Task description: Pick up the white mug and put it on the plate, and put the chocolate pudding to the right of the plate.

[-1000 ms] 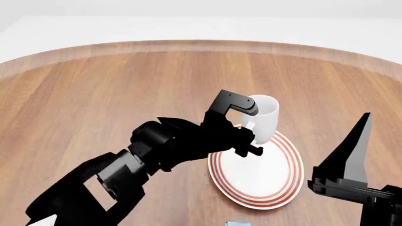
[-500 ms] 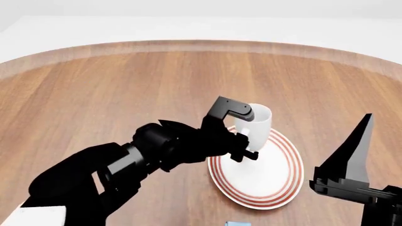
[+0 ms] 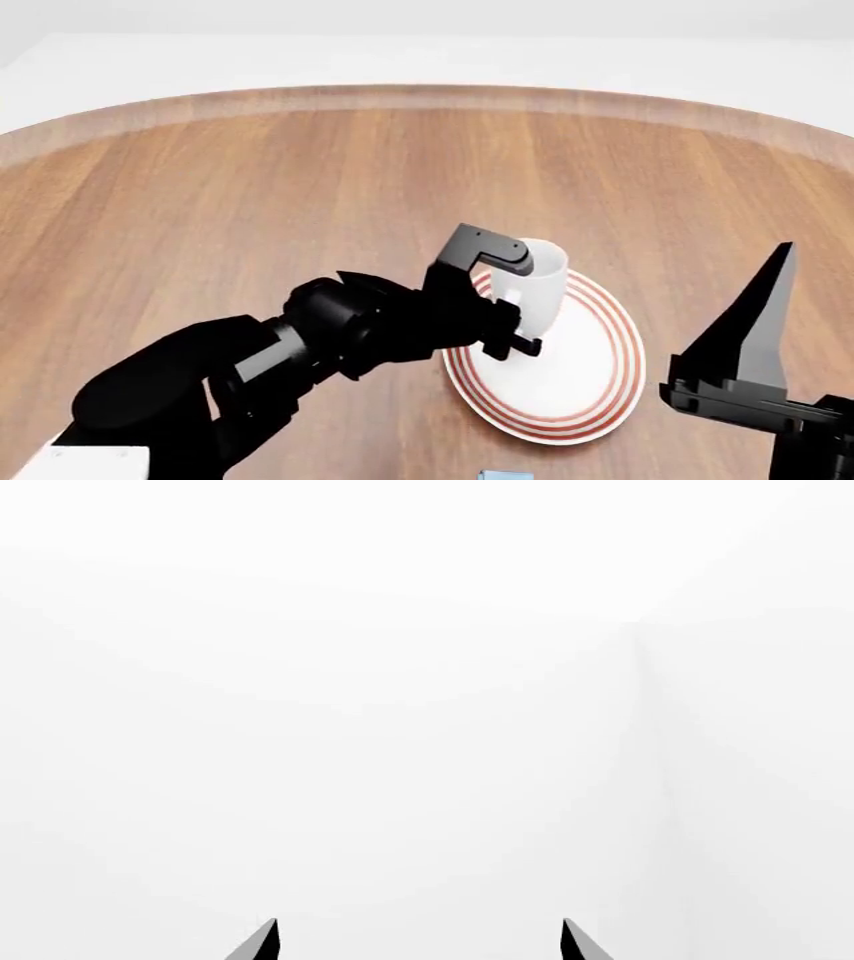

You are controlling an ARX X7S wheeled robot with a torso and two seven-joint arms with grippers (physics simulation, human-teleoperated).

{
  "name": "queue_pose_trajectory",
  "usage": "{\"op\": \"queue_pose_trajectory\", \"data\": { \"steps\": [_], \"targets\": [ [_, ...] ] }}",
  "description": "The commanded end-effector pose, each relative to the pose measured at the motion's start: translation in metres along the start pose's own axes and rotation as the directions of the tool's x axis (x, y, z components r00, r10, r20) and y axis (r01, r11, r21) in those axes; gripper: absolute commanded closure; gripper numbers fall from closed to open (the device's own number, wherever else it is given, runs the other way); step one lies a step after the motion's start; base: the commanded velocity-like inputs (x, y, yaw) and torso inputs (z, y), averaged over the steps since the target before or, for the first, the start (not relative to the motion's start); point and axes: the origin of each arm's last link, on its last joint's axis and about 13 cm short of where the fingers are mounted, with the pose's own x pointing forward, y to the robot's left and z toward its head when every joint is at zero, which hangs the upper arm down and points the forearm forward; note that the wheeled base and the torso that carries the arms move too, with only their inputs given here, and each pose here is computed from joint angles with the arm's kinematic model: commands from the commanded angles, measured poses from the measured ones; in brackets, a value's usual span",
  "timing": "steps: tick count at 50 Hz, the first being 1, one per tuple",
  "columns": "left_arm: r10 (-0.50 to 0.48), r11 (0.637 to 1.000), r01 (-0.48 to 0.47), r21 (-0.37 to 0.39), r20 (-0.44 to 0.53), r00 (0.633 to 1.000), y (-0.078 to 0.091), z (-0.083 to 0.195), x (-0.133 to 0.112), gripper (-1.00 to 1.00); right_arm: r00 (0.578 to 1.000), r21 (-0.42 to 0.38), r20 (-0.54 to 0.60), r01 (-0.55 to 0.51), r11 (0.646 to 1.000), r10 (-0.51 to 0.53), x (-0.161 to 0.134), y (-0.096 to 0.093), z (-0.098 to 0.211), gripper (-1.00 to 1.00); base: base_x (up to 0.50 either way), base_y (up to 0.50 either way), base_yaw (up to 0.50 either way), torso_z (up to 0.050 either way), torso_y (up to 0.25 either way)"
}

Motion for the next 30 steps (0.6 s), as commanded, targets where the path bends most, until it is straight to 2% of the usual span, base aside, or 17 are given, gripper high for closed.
{"op": "queue_pose_trajectory", "data": {
  "steps": [1, 11, 12, 30],
  "targets": [
    [0.006, 1.000, -0.006, -0.011, 0.001, 1.000, 0.000, -0.004, 0.002, 1.00, 1.000, 0.001, -0.003, 0.000, 1.000, 0.000, -0.001, 0.000, -0.002, -1.00, 0.00, 0.00, 0.00, 0.000, 0.000],
    [0.029, 1.000, -0.029, 0.000, -0.011, 1.000, 0.002, -0.012, 0.004, 1.00, 1.000, 0.000, -0.003, -0.001, 1.000, 0.001, -0.001, 0.000, -0.002, -1.00, 0.00, 0.00, 0.00, 0.000, 0.000],
    [0.030, 1.000, -0.030, -0.002, -0.011, 0.999, 0.002, -0.012, 0.004, -1.00, 1.000, -0.001, -0.003, -0.001, 1.000, 0.001, -0.001, 0.000, -0.002, -1.00, 0.00, 0.00, 0.00, 0.000, 0.000],
    [0.039, 0.999, -0.039, -0.012, -0.009, 0.999, -0.002, -0.015, 0.006, -1.00, 1.000, -0.003, -0.006, -0.003, 1.000, 0.003, -0.001, 0.002, -0.003, -1.00, 0.00, 0.00, 0.00, 0.000, 0.001]
  ]
}}
